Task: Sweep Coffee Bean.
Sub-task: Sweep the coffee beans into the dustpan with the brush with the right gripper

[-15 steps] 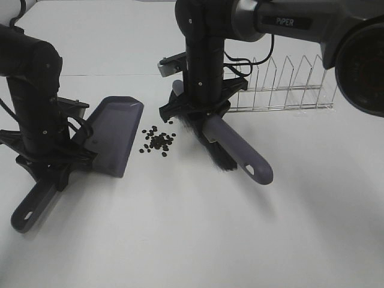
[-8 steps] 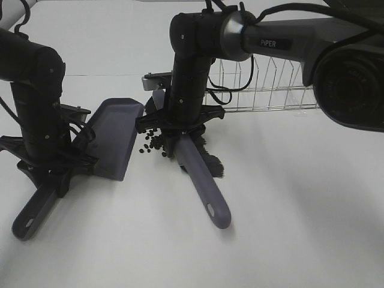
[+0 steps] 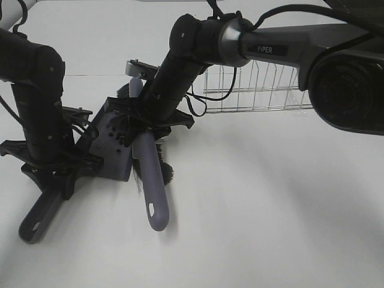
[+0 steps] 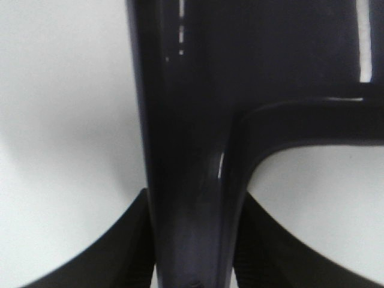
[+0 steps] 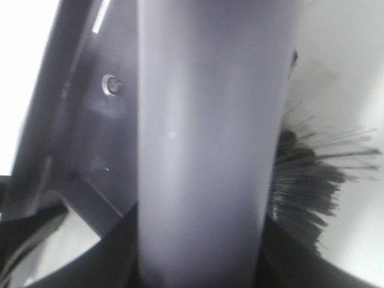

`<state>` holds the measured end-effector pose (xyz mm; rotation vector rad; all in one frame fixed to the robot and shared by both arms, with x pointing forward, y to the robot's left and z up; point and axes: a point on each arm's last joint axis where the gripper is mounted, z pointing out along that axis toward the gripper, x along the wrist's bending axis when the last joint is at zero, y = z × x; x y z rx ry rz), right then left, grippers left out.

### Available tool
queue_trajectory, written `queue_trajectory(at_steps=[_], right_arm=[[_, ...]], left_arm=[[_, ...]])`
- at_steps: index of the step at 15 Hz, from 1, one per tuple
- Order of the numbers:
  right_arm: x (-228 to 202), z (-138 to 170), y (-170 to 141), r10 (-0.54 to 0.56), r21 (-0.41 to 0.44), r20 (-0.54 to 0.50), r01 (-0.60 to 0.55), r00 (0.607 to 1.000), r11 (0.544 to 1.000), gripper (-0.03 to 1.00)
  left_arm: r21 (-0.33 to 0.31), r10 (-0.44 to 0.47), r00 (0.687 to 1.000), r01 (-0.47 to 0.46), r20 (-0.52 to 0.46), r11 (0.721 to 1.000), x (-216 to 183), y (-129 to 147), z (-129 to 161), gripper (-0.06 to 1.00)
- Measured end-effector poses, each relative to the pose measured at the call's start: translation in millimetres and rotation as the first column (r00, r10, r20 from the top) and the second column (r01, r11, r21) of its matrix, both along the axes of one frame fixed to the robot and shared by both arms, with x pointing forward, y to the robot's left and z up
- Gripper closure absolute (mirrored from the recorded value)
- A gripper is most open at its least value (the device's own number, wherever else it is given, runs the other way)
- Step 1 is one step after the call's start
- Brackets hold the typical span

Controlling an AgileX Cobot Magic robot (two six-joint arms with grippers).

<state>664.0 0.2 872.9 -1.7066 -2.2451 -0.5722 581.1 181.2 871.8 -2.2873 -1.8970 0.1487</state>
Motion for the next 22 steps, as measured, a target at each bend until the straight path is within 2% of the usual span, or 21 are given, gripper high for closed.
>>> queue_trajectory(at_steps=[3, 5, 7, 11, 14, 16, 18, 19, 20, 22], right_arm=[[-1.5, 1.9, 8.2, 0.024, 0.103, -0.009, -0.023, 1.000, 0.994, 0.63], [-2.1, 1.4, 11.2, 0.045, 0.140, -0.005, -0.043, 0.999, 0.989, 0.63], [-0.7, 9.4, 12.6, 0.072, 0.141, 0.004, -0.072, 0.997, 0.987, 0.63], [8.7, 50.4, 16.0, 0.161, 0.119, 0.102, -0.172, 0.982, 0.978, 0.63], [15.4, 88.6, 10.4, 0.238, 0.011, 0.204, -0.245, 0.950, 0.969, 0.63], [21.1, 107.7, 6.4, 0.228, -0.042, 0.275, -0.226, 0.934, 0.973, 0.63], [25.2, 114.1, -0.9, 0.200, -0.117, 0.307, -0.172, 0.930, 0.978, 0.63], [28.5, 116.0, -12.9, 0.163, -0.232, 0.327, -0.089, 0.931, 0.969, 0.63], [28.5, 116.0, -12.9, 0.163, -0.232, 0.327, -0.089, 0.931, 0.969, 0.63], [30.9, 114.7, -26.3, 0.158, -0.353, 0.348, -0.027, 0.924, 0.935, 0.63]], left_arm=[[-0.004, 0.000, 1.000, 0.000, -0.001, 1.000, -0.1, -0.4, 0.0, 0.61], [-0.005, -0.003, 1.000, 0.003, -0.002, 1.000, -0.1, -0.4, 0.0, 0.61], [-0.005, -0.003, 1.000, 0.003, -0.002, 1.000, -0.1, -0.4, 0.0, 0.61], [-0.005, -0.007, 1.000, 0.007, -0.002, 1.000, -0.1, -0.4, 0.0, 0.61], [-0.006, -0.008, 1.000, 0.008, -0.002, 1.000, -0.2, -0.4, 0.0, 0.61], [-0.007, -0.010, 1.000, 0.010, -0.002, 1.000, -0.2, -0.4, 0.0, 0.61], [-0.008, -0.017, 1.000, 0.016, -0.003, 1.000, -0.2, -0.4, 0.0, 0.61], [-0.003, -0.021, 1.000, 0.021, -0.003, 1.000, -0.2, 0.1, 0.0, 0.61], [-0.003, -0.021, 1.000, 0.021, -0.003, 1.000, -0.2, 0.1, 0.0, 0.61], [0.016, -0.034, 0.999, 0.035, -0.018, 0.999, -1.3, 2.0, 0.1, 0.61]])
